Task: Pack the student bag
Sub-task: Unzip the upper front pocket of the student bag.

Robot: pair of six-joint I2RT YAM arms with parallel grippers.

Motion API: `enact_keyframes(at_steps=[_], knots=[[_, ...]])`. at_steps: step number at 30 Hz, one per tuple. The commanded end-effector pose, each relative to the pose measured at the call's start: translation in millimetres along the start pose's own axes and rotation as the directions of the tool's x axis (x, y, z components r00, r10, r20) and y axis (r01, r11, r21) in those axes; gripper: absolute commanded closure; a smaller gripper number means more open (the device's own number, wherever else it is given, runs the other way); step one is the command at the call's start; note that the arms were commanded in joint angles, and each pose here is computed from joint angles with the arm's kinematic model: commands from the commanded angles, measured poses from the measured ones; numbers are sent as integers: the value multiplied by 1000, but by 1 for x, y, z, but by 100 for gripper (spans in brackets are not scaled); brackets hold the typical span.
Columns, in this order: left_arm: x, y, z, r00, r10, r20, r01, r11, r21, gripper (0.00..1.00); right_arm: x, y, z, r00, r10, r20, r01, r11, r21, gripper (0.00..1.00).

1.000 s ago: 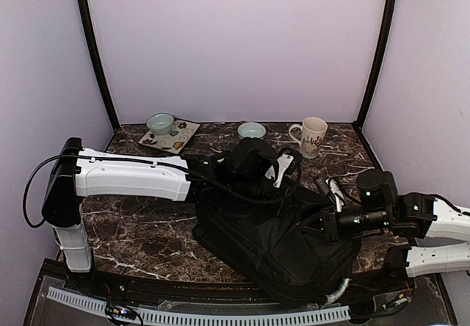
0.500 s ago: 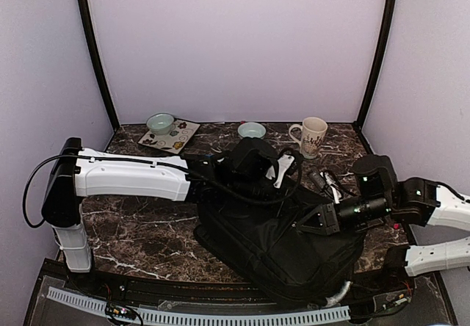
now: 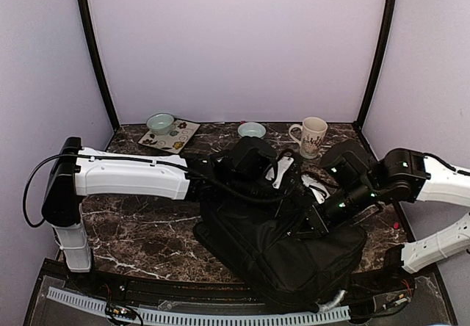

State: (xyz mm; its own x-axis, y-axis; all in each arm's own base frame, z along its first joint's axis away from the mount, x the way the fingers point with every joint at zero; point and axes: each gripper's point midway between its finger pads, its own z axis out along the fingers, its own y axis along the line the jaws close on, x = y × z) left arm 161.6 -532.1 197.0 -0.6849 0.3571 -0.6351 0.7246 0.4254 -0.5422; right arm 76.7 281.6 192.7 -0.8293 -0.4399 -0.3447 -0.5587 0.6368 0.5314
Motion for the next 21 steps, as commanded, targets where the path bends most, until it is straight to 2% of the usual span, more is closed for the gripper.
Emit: enact_keyframes(at_steps=[1,7,15,21], knots=[[-68,-28,-21,962,46,268,-73,993,92,100,-25,83,-32,964,-225,139,254,936,-243,100],[-64,-4,-27,952,-78,295,42,991,127,100,-37,70,-49,949,-204,240,246,956,-159,100],[-65,2,-19,932,-241,271,180,956,230,100,-41,91,-61,890,-353,287,402,906,-133,100],[-71,16,-18,896,-378,234,303,905,299,100,-40,90,-49,876,-428,222,454,888,-79,100]])
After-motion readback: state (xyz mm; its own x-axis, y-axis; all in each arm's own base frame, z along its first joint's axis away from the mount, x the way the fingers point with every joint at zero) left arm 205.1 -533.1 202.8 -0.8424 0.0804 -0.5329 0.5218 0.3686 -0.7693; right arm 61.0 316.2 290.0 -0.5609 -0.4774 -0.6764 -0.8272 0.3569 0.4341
